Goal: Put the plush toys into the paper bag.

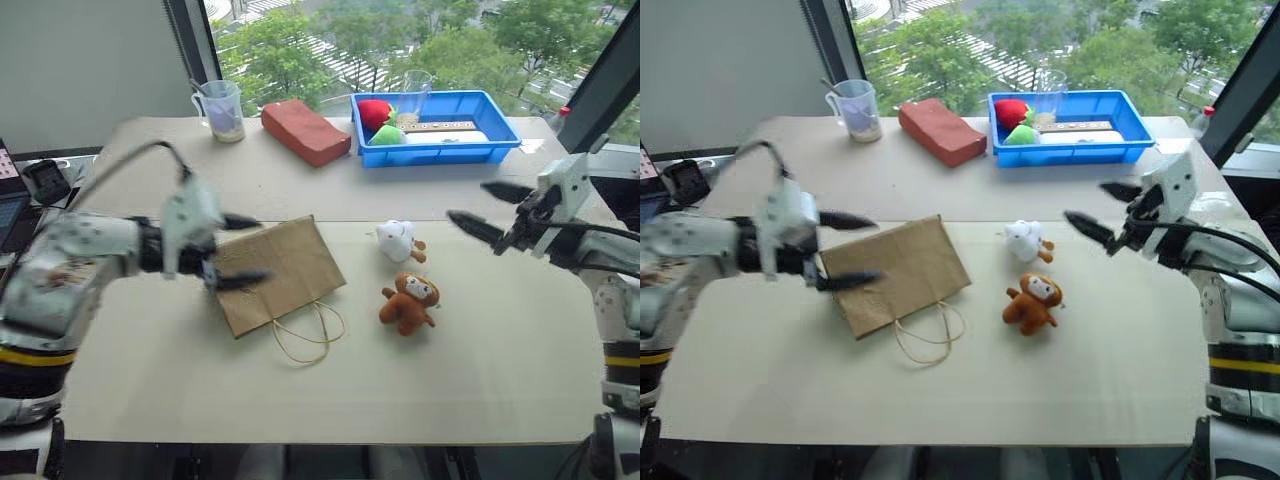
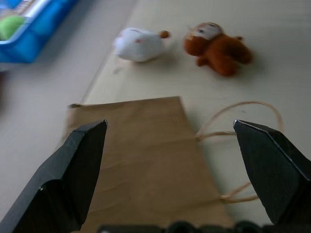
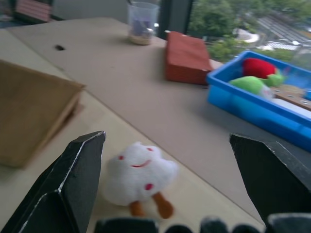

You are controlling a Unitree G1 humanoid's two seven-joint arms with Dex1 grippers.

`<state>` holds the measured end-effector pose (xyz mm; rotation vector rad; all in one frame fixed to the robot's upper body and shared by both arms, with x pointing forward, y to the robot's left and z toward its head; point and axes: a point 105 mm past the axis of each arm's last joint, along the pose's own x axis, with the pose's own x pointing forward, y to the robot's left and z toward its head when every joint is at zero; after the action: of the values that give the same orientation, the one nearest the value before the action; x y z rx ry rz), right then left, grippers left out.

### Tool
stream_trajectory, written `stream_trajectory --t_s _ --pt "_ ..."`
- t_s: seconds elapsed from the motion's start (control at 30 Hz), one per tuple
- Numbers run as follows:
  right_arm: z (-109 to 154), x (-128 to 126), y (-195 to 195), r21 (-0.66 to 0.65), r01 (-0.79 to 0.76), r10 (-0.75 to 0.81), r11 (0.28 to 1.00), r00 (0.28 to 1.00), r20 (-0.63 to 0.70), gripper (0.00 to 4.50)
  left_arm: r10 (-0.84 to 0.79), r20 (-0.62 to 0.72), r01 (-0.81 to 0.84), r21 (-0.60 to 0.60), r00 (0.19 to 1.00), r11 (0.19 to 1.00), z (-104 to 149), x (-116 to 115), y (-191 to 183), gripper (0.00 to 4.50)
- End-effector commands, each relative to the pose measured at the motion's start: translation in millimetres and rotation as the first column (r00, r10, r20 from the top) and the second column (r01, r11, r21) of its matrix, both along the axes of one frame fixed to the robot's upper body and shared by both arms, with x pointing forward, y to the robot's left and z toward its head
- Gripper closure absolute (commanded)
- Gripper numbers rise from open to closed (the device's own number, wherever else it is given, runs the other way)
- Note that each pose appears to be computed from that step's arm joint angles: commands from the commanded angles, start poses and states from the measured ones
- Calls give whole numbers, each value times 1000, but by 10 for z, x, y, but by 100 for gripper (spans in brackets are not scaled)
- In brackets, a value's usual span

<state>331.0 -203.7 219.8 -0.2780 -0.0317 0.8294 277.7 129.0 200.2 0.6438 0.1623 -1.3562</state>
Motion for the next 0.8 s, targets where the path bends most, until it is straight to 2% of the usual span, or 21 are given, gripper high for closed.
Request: stream_trajectory --t_s 0.03,0.13,0.23,0.4,0.47,0.53,0.73,0.77,0.8 --pt "-3 -327 352 -27 -211 208 977 976 -66 0 -223 -32 225 182 974 957 -263 -141 -115 7" --pt "-139 -597 589 -74 -337 326 939 936 -133 0 -329 -79 338 282 941 898 -532 -138 -156 7" --pt "-199 -770 776 -75 -398 383 914 910 -157 0 -380 -85 387 307 921 869 -678 -59 -234 7" --pt "-274 -914 957 -86 -411 395 908 906 -155 0 -426 -56 422 302 903 855 -866 33 -415 7" --pt "-322 -939 974 -98 -395 378 913 913 -156 0 -432 -42 426 277 901 861 -875 56 -499 61" --pt "-365 -956 963 -105 -383 365 918 917 -162 0 -439 -43 434 259 897 863 -868 57 -541 136" --pt "-394 -929 930 -108 -357 339 928 928 -156 0 -444 -55 444 227 895 867 -852 34 -591 427" --pt "-400 -926 921 -111 -356 338 928 928 -156 0 -444 -62 446 215 894 869 -837 20 -599 445" --pt "-412 -926 914 -114 -357 337 927 928 -158 0 -441 -69 446 202 895 872 -823 9 -603 445"
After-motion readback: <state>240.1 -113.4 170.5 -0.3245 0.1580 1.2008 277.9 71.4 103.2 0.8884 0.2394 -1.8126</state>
